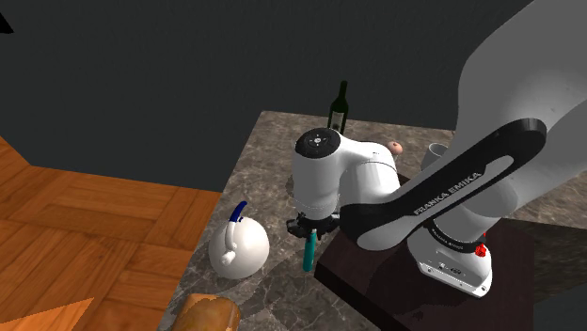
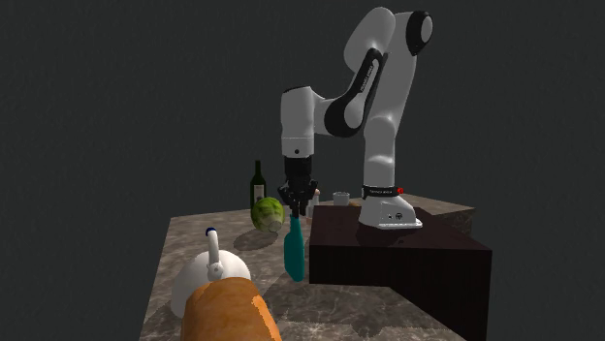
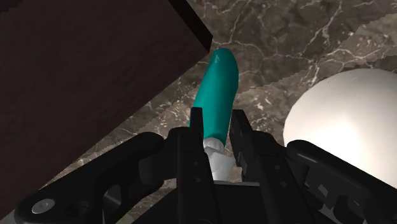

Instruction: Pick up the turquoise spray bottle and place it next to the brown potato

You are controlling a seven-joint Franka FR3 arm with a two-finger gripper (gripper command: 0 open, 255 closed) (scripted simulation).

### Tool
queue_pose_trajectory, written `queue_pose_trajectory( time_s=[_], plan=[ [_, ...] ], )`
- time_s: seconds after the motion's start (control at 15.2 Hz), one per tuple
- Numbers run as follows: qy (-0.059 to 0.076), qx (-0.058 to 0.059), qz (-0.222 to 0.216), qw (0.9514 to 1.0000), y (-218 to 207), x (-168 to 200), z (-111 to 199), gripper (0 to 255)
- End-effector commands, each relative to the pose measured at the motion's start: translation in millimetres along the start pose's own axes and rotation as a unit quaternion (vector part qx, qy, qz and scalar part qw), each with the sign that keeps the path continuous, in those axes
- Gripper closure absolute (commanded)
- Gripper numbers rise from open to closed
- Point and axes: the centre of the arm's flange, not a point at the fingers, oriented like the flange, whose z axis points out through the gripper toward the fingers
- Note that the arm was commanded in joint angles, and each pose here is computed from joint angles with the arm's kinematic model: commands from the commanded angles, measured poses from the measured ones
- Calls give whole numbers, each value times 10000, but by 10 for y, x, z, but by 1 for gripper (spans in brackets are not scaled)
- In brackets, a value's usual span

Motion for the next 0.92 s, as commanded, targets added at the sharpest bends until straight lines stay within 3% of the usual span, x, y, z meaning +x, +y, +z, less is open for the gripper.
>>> queue_pose_trajectory(
  time_s=[0.0, 0.2, 0.86],
  plan=[
    [0, -1, 0, 10000, 1, 0, 1, 255],
    [0, -1, 0, 10000, 0, 0, 1, 255],
    [0, -1, 0, 10000, 49, 40, -523, 255]
  ],
)
